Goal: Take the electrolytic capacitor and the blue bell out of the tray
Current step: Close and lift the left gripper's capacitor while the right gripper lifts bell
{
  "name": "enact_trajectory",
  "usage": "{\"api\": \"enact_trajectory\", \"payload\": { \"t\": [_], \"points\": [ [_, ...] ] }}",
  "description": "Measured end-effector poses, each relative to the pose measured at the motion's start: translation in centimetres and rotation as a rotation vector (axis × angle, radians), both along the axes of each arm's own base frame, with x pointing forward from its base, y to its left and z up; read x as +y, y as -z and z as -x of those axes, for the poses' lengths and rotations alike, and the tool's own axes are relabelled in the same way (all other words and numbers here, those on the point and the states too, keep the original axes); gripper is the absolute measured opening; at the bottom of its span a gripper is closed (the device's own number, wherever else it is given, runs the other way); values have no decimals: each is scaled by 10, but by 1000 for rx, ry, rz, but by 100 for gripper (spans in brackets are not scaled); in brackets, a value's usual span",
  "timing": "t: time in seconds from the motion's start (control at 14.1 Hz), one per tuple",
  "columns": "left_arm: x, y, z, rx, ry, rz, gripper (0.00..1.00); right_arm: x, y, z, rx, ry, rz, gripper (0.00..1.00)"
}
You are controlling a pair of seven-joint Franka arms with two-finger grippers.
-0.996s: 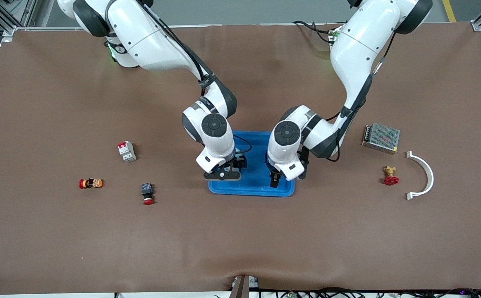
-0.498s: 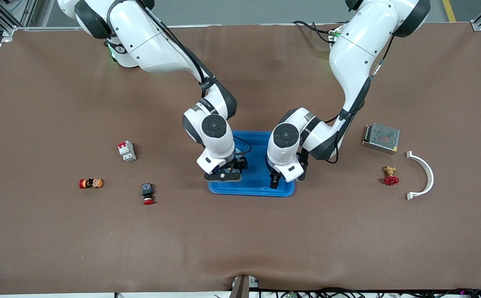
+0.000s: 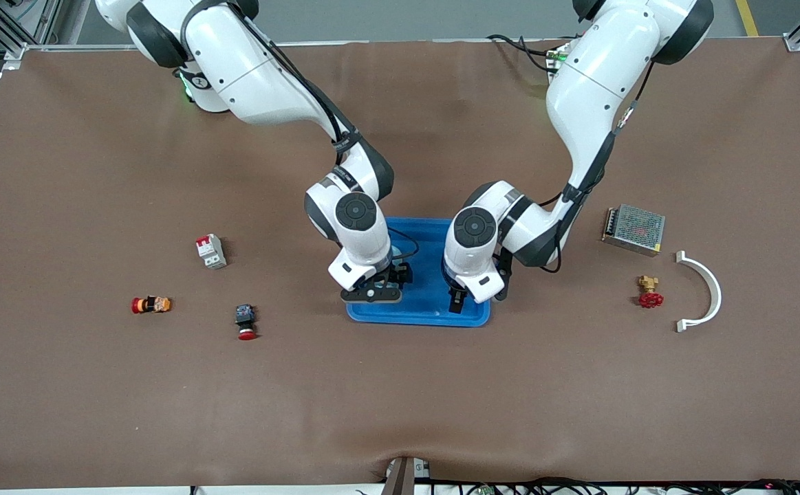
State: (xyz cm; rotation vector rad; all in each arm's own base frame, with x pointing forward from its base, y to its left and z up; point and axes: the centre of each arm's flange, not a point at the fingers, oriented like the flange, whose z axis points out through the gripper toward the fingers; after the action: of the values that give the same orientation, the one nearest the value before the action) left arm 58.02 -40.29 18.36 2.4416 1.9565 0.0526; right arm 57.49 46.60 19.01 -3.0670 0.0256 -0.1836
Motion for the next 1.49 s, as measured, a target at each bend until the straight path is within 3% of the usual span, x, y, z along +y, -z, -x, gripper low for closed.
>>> {"api": "enact_trajectory", "payload": {
  "t": [0.07,0.5,0.78,0.93,1.0,1.14,1.28,1.49],
  "points": [
    [0,0,0,0,0,0,96,0,1,0,-2,0,-2,100],
    [-2,-1,0,-3,5,1,33,0,3,0,-1,0,-1,100],
    [-6,-2,2,-6,23,1,34,4,4,4,0,-8,0,100],
    [-6,-5,-1,-12,87,2,34,7,5,7,1,-13,1,100],
    [-6,-8,-3,-17,115,4,34,8,6,7,1,-14,1,92],
    [-3,-17,-9,-23,165,1,34,7,6,7,1,-13,1,88],
    [1,-29,-13,-1,222,-28,34,7,5,6,1,-13,1,68],
    [6,-48,-16,49,321,-75,34,7,5,6,0,-13,1,68]
  ]
}}
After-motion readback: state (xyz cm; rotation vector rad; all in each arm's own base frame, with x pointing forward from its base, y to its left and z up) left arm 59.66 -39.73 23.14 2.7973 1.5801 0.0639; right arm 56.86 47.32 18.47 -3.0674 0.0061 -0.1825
